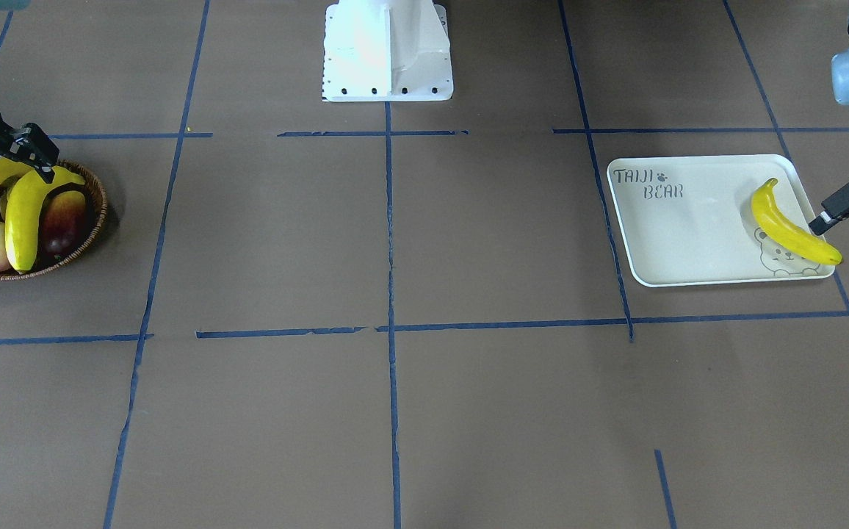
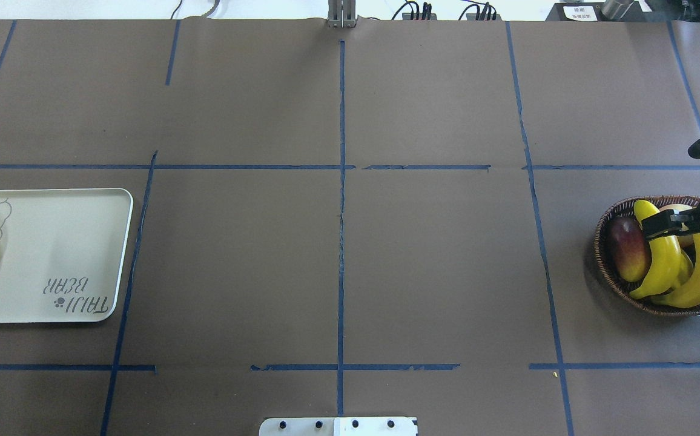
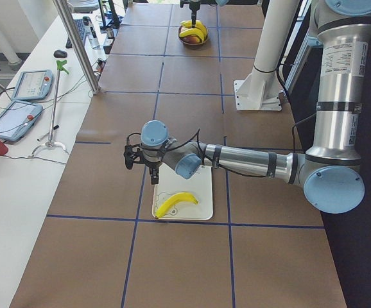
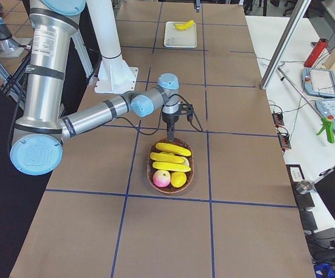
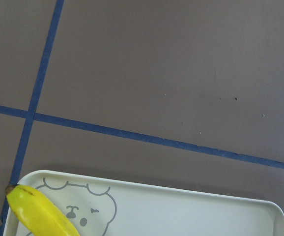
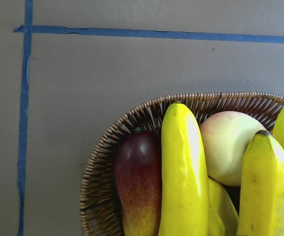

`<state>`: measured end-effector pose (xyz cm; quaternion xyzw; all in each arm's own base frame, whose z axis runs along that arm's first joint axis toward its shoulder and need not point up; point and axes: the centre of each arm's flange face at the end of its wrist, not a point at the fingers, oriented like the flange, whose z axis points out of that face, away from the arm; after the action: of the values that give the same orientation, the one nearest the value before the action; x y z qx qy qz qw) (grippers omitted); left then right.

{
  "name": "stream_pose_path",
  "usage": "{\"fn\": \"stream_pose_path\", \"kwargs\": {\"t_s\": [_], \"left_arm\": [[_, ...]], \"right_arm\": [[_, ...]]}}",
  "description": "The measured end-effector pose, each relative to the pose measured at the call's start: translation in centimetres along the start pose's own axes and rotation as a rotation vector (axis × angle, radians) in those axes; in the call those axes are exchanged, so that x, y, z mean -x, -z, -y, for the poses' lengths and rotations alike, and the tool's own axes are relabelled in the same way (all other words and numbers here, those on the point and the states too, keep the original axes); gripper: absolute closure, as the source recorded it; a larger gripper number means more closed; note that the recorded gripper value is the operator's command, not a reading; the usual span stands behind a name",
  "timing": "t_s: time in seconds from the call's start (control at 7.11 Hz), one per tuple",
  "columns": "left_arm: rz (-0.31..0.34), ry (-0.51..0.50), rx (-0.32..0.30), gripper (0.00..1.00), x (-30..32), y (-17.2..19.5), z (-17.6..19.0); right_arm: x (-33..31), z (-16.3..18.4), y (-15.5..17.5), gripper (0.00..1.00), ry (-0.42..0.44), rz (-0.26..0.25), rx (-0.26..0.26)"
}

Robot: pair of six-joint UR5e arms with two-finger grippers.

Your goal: Transfer all bananas from basket to plate

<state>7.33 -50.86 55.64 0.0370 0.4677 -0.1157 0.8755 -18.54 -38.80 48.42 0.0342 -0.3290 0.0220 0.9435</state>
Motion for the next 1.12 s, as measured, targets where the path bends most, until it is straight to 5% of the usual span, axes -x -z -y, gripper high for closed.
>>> {"fn": "stream_pose_path", "kwargs": {"t_s": [0.7, 0.98, 1.12], "left_arm": [[-0.004, -0.005, -0.004, 0.0, -0.3, 0.2, -0.1], [-0.005, -0.005, -0.004, 0.0, -0.4, 0.3, -0.1], [-0.005, -0.005, -0.004, 0.0, -0.4, 0.3, -0.1]], "right_arm": [[-0.2, -1.2, -4.1, 0.1, -0.018, -0.025, 0.031], [-0.1, -1.5, -5.8, 0.25, -0.005, -0.058, 0.041], [0.1, -1.7, -6.3, 0.44, 0.004, -0.065, 0.047]]}}
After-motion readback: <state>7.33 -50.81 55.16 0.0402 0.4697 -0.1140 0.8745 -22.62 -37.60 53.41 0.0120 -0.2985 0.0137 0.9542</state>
